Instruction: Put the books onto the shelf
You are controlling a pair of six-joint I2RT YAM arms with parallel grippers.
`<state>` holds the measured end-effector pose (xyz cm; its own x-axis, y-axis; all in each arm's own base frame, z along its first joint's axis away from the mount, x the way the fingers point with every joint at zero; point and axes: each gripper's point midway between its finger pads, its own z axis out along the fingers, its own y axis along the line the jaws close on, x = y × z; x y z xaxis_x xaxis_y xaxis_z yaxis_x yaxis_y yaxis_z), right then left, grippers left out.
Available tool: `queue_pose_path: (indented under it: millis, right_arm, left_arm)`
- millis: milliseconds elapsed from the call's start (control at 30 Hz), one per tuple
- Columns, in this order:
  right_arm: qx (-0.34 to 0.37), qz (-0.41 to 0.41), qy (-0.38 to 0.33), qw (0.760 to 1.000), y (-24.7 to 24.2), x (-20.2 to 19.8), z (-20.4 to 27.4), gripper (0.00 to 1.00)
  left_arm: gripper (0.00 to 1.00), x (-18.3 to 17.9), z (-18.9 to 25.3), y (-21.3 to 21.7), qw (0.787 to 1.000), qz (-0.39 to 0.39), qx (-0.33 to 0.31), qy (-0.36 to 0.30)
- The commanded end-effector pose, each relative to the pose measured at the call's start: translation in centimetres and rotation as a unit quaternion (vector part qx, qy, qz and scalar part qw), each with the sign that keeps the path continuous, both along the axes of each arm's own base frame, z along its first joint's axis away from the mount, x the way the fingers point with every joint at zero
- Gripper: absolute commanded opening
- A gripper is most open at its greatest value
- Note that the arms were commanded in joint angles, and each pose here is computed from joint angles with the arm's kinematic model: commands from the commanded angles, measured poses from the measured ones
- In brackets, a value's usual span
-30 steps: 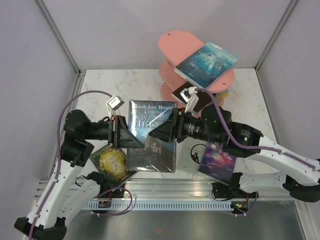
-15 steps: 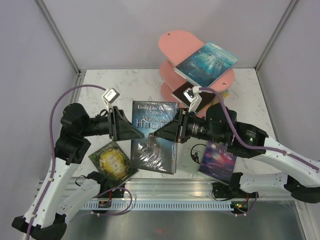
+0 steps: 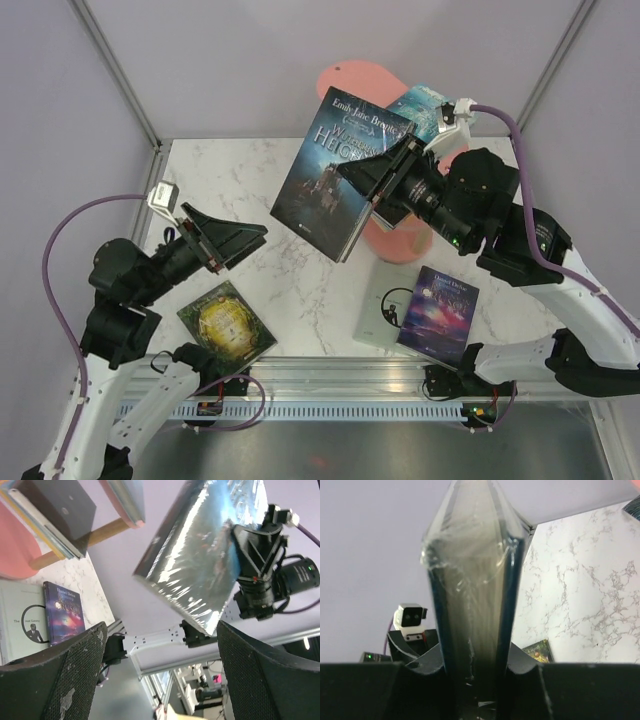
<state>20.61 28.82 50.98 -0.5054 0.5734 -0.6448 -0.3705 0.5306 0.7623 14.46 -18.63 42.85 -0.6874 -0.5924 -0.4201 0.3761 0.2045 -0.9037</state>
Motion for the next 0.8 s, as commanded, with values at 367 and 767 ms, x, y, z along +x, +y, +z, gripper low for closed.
queue_pose_path:
  millis: [367,767]
  right_arm:
    - [0.174,0.044,-0.026,0.983,4.0,0.5,5.5,0.00]
    - [0.200,0.050,-0.002,0.978,6.7,1.8,3.7,0.00]
  left_arm:
    - [0.86,5.6,2.5,1.0,0.984,0.083,-0.155,0.016]
    - [0.43,7.6,2.4,1.2,0.977,0.104,-0.184,0.036]
